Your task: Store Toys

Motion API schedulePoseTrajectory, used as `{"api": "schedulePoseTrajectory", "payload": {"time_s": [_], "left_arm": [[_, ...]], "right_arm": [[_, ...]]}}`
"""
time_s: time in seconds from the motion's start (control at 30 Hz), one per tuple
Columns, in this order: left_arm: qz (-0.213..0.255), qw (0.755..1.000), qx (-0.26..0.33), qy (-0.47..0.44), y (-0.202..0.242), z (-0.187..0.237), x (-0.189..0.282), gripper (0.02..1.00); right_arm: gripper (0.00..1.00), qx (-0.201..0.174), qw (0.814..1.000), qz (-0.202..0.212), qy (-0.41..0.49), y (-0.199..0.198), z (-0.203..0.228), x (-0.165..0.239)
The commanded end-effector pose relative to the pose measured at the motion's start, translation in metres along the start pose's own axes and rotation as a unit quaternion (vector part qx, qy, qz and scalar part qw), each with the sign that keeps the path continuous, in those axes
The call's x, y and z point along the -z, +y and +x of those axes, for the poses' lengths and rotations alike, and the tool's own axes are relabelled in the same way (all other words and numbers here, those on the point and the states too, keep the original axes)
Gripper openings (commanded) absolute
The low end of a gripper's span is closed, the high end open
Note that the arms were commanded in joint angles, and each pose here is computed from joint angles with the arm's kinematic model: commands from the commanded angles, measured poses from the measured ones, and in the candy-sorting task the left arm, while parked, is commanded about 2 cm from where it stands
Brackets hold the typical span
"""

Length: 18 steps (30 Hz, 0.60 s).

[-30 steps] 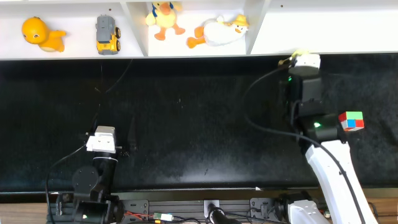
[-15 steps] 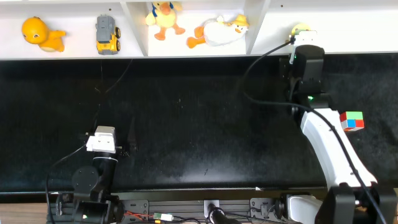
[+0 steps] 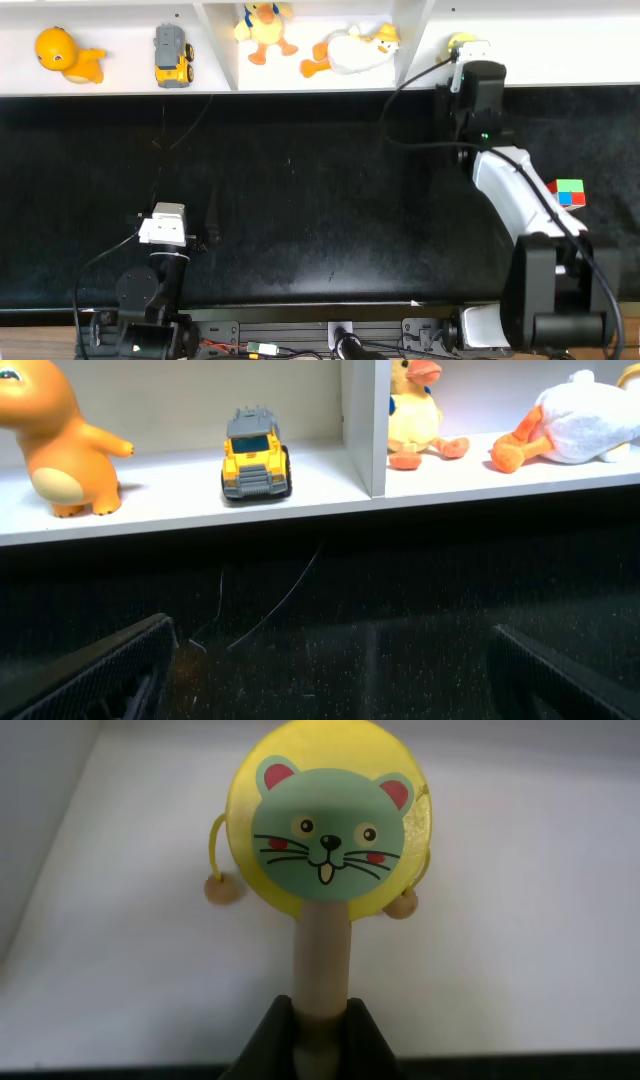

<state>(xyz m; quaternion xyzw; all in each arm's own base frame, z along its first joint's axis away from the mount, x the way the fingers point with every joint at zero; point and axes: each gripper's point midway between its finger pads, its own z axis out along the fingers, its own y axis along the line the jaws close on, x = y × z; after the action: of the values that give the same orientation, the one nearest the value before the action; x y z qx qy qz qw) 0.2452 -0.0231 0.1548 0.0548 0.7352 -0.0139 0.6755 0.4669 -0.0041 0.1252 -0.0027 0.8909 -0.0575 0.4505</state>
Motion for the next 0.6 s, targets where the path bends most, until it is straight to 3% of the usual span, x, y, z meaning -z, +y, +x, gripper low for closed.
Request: {"api": "schedulePoseTrajectory", "payload": {"time_s": [0.03, 0.47, 0.6], "left_arm": [[0.0, 1.0, 0.0, -0.004, 0.0, -0.001, 0.001, 0.998], [0.0, 1.0, 0.0, -0.004, 0.0, -0.001, 0.001, 0.998], [0.0, 1.0, 0.0, -0.004, 0.0, -0.001, 0.001, 0.998]], "right_arm": [[0.042, -0.014, 0.999, -0.019, -0.025, 0.007, -0.025, -0.008], [0.058, -0.021, 0.998, -0.045, -0.035, 0.02, -0.036, -0.037], [0.237, -0.024, 0.998, -0.045, -0.029, 0.02, -0.032, -0.04]]}}
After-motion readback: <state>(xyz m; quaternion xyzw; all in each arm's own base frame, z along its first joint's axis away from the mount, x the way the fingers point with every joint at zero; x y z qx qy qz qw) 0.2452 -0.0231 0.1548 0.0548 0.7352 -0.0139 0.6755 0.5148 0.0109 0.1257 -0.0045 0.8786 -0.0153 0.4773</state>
